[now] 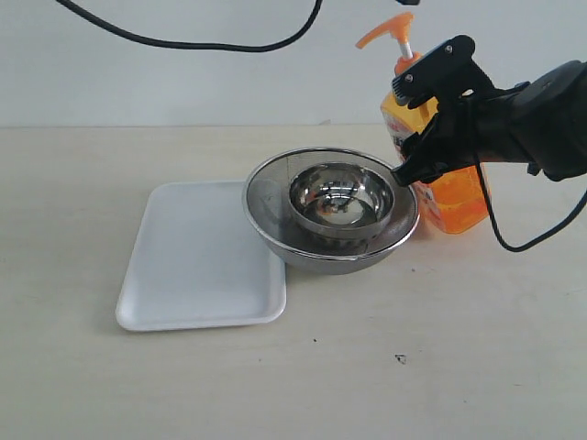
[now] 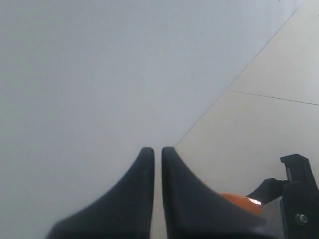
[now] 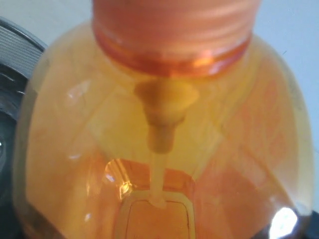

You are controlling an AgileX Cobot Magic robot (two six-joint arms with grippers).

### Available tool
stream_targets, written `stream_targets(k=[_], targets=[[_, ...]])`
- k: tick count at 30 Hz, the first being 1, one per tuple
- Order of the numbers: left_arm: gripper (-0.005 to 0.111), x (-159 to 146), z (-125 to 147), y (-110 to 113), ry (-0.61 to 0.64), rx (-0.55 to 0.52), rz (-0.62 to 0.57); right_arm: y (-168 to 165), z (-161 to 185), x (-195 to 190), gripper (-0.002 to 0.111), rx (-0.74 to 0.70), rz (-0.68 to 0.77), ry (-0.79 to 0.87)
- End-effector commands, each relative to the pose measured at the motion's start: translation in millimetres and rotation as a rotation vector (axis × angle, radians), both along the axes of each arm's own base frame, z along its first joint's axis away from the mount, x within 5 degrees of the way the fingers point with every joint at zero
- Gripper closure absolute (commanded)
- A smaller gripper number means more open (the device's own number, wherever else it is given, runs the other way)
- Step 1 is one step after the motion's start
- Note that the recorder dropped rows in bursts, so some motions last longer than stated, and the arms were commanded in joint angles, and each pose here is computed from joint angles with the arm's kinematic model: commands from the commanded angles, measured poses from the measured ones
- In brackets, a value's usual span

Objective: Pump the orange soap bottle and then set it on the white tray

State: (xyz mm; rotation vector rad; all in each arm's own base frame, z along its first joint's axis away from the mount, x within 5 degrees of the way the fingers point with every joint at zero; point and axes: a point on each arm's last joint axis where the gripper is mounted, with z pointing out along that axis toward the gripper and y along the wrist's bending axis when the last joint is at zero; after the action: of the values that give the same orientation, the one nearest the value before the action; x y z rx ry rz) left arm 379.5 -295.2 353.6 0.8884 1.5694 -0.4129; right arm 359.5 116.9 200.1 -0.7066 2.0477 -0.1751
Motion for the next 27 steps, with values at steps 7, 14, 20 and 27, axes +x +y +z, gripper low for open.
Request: stream_targets(k=[7, 14, 20, 27], targets=[[0.102, 13, -19, -9, 0.094, 0.005, -0.051, 2, -7, -4, 0.108, 0.004, 0.028, 0.043], [0.102, 14, -24, -10, 0.094, 0.027, -0.053, 2, -7, -4, 0.108, 0.004, 0.028, 0.043], [0.102, 17, -35, -9, 0.127, 0.077, -0.036, 2, -7, -4, 0.108, 0.004, 0.028, 0.043], [0.102, 18, -39, -7, 0.153, 0.113, -0.012, 2, -7, -4, 0.108, 0.004, 0.028, 0.043]])
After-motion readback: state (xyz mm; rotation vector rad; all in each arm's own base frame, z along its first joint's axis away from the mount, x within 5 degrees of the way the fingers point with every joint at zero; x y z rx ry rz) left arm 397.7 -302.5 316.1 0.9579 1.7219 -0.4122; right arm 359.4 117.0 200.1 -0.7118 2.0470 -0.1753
